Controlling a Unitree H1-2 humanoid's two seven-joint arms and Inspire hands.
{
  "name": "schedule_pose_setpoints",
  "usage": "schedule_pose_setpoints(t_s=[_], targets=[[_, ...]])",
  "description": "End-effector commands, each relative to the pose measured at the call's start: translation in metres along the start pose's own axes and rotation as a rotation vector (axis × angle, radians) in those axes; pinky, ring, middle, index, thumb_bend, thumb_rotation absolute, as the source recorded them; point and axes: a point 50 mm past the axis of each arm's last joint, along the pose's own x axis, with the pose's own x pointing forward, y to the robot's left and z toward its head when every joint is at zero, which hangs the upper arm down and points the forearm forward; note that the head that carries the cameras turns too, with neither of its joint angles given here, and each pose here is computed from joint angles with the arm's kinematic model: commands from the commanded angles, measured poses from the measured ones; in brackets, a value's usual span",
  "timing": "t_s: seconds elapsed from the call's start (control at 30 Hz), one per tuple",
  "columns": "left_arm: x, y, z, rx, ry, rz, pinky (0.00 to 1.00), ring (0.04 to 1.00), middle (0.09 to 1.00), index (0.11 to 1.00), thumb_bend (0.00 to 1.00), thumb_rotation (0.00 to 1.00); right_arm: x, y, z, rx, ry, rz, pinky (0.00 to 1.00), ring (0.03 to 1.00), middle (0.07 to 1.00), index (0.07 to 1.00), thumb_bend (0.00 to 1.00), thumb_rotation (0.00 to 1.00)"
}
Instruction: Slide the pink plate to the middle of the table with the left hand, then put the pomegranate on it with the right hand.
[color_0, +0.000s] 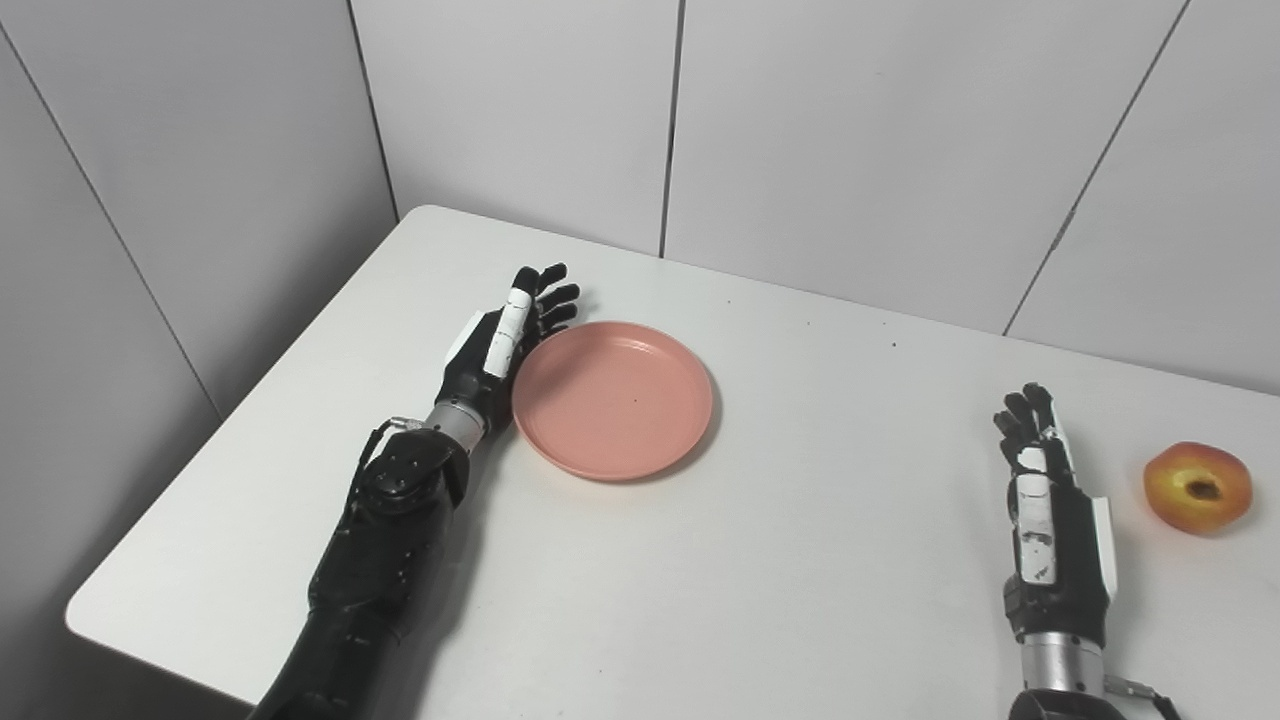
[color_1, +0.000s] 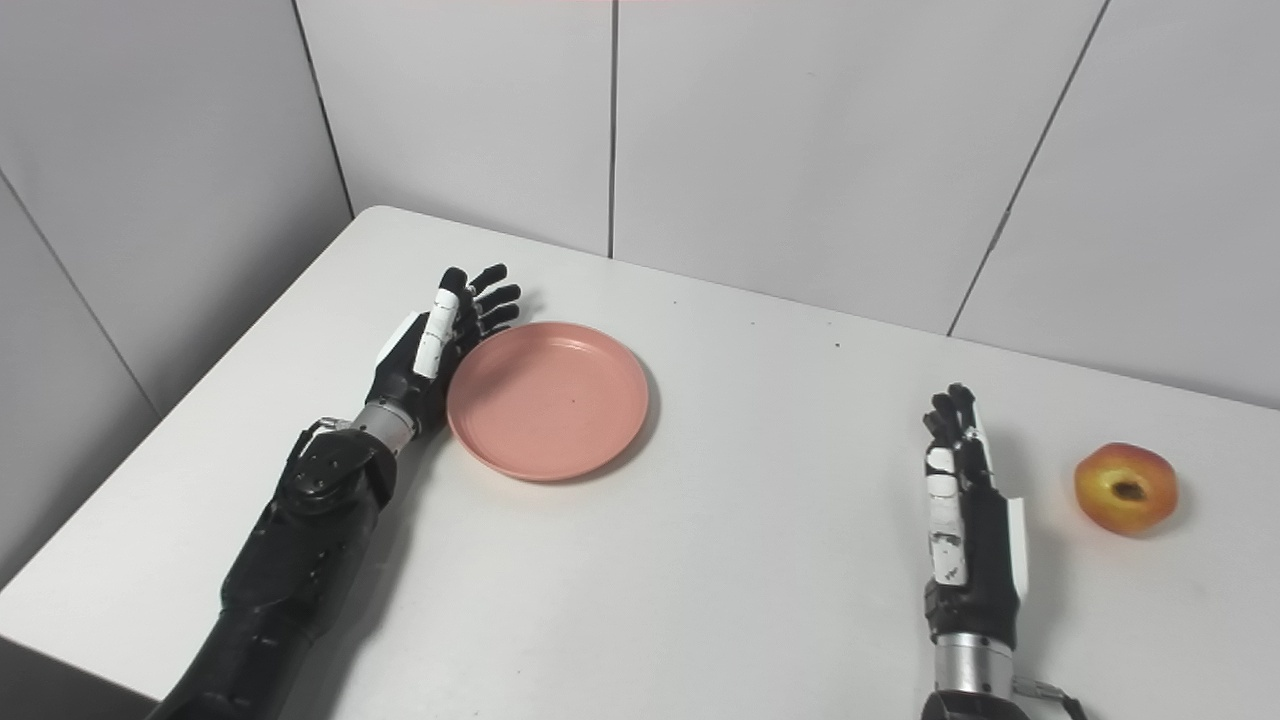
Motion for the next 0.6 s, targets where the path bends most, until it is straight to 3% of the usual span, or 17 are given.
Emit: schedule_pose_setpoints(t_s=[0.0, 0.37, 0.57], targets=[[0.008, -0.012, 0.017, 0.014, -0.050, -0.024, 0.90, 0.904, 0.897, 0.904, 0.88, 1.00, -0.013, 0.004, -0.013, 0.010, 0.063, -0.014, 0.99, 0.934, 0.932, 0.939, 0.60, 0.95], [0.007, -0.036, 0.017, 0.043, -0.021, -0.059, 1.00, 0.950, 0.938, 0.946, 0.85, 1.00, -0.011, 0.012, -0.012, -0.005, 0.065, -0.014, 1.00, 0.940, 0.933, 0.940, 0.63, 0.96], [0.006, -0.046, 0.018, 0.060, -0.031, -0.094, 0.95, 0.934, 0.934, 0.947, 0.83, 1.00, -0.010, 0.017, -0.008, -0.002, 0.062, -0.010, 1.00, 0.947, 0.937, 0.947, 0.62, 0.96]])
